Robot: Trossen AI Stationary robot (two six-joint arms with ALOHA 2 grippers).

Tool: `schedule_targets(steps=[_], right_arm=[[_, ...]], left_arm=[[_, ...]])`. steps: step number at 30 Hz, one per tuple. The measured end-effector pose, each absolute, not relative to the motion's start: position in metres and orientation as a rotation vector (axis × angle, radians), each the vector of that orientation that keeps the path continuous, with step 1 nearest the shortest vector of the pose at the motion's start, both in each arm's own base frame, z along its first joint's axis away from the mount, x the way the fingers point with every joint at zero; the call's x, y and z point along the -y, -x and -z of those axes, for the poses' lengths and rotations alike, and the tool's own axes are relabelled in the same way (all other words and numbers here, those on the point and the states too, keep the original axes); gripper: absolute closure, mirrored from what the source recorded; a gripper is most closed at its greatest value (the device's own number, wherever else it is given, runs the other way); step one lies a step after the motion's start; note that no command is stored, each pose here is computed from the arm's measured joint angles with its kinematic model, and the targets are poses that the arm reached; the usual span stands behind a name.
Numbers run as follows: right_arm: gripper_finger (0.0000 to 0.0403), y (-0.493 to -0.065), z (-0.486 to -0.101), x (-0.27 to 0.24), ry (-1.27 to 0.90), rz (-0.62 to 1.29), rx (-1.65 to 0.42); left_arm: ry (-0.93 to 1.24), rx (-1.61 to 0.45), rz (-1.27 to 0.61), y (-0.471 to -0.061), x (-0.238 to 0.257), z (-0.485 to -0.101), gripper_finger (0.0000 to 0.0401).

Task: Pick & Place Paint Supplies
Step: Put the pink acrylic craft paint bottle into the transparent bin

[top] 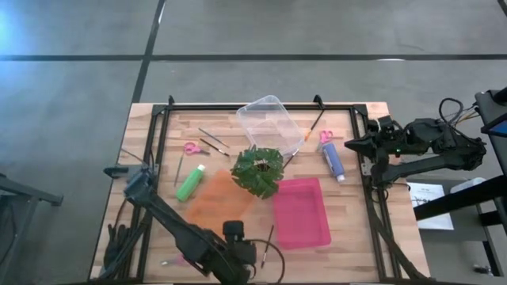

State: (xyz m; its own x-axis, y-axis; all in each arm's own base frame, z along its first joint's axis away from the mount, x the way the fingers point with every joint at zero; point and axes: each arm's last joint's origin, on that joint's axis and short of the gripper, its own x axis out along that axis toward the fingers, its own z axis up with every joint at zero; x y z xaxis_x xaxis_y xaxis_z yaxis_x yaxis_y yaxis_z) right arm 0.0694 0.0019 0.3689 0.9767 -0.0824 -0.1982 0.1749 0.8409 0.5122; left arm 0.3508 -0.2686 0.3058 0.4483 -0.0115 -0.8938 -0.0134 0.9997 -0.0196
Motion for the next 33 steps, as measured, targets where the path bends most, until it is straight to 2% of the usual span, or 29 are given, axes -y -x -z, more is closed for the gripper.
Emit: schedule_targets(steps=[20, 33], right_arm=[[0.0394, -0.065, -0.37, -0.001, -0.541, 0.148, -0.147], [0.0394, -0.065, -0.37, -0.001, -0.534, 0.148, -0.151]], left_arm=[[0.044, -1.146, -0.061, -0.353, 0.268, -0.279, 0.0117], [0.102, -1.135, -0.107, -0.354, 0.267, -0.278, 0.0117]])
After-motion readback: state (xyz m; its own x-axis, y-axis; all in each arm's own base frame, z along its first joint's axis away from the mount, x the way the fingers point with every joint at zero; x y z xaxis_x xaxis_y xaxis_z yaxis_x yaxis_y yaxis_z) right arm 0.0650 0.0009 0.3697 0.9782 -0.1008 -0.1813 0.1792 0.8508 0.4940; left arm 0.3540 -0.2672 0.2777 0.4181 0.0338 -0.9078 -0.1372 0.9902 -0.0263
